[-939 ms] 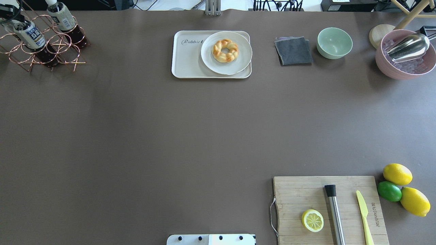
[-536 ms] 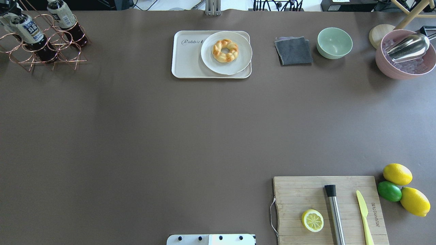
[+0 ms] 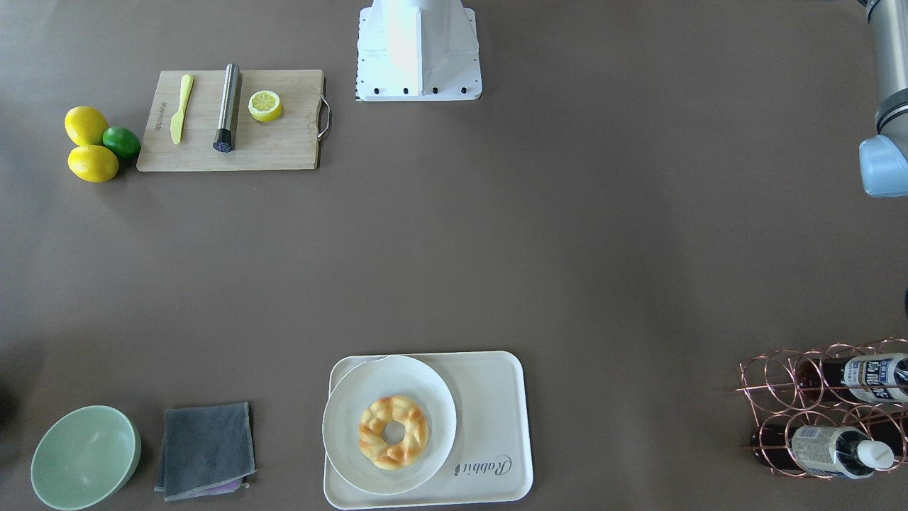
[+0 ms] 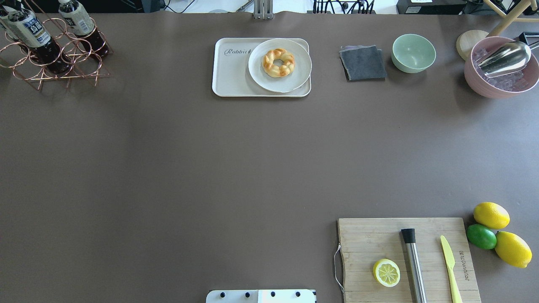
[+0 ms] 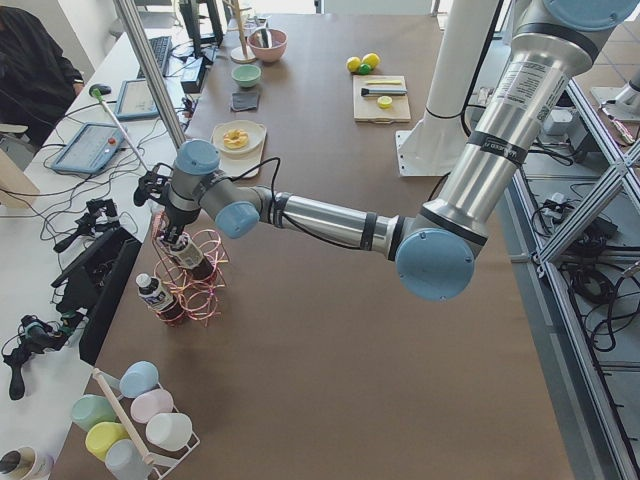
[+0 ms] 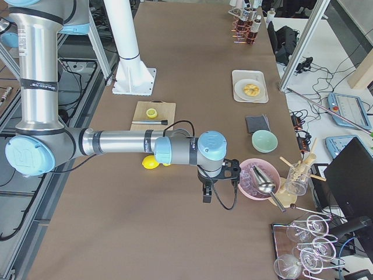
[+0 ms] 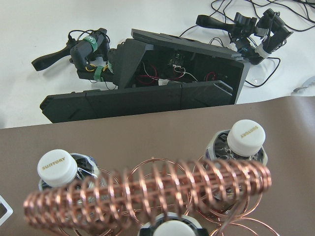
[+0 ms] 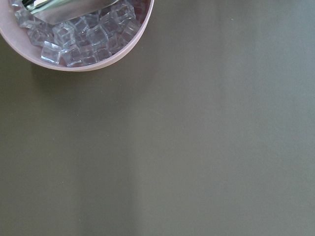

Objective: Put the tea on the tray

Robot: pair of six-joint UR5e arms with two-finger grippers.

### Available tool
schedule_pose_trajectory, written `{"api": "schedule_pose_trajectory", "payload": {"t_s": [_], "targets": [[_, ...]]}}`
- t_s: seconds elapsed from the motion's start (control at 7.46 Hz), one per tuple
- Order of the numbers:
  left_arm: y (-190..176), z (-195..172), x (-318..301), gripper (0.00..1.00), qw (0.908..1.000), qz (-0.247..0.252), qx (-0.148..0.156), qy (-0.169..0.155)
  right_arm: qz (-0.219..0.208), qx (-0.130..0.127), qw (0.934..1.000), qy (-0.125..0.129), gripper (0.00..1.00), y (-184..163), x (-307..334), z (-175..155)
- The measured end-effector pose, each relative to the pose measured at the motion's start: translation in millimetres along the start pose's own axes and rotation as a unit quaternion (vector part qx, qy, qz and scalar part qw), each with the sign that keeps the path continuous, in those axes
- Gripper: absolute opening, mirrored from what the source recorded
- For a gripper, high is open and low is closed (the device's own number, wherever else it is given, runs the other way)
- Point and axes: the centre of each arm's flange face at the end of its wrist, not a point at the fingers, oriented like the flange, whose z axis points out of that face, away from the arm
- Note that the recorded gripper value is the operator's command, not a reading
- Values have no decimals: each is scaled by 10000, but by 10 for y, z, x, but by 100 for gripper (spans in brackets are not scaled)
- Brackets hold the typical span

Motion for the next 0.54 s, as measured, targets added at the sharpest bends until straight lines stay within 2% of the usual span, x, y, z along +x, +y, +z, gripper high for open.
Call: {"api": "schedule_pose_trajectory", "payload": {"t_s": [0.54], "targets": [[-108,-364,-44,0,9996,-135,-30,245,4,-4,10000,-2,100,15,3,3]]}}
